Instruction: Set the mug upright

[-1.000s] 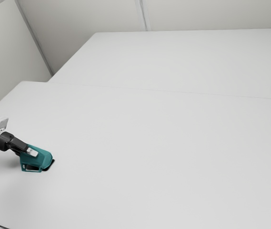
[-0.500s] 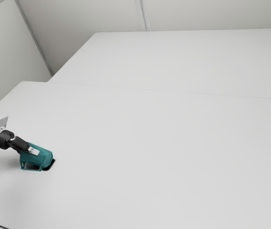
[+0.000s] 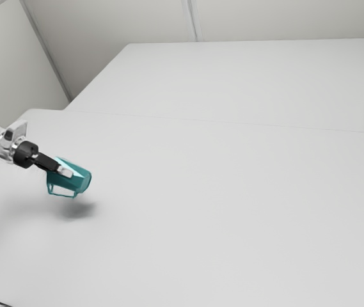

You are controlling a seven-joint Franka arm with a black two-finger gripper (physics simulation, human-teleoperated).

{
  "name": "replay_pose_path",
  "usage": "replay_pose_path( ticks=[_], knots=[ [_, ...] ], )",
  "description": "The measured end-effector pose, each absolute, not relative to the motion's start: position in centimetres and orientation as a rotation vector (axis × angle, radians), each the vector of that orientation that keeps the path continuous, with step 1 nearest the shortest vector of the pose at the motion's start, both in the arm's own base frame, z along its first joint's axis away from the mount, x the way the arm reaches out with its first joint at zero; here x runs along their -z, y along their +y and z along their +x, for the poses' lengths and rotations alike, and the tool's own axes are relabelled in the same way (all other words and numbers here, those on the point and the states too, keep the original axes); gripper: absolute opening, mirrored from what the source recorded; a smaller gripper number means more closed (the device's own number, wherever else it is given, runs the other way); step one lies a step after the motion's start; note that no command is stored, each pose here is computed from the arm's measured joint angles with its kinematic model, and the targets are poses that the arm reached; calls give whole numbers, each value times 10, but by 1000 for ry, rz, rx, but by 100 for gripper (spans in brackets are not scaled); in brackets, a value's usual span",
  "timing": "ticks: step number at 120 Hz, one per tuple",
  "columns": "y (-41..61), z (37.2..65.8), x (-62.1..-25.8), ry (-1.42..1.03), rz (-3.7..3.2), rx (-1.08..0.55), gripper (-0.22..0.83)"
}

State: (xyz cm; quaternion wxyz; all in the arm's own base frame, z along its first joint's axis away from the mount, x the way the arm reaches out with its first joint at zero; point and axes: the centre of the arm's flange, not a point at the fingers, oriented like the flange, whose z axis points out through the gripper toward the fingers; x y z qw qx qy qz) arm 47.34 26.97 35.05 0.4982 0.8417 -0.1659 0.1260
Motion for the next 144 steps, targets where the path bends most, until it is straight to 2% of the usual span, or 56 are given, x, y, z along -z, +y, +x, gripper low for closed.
replay_pose_path(
  ticks=[22,48,71,103,130,144],
  knots=[
    [187,468,-421,-658,2209,-270,-17],
    [116,487,-439,-985,2559,-92,-17],
    [98,502,-433,-1114,2825,-57,-17],
    [89,516,-390,-1050,2991,-72,-17],
    [79,507,-358,-987,3062,-92,-17],
    [76,498,-353,-951,3091,-132,-17]
  ],
)
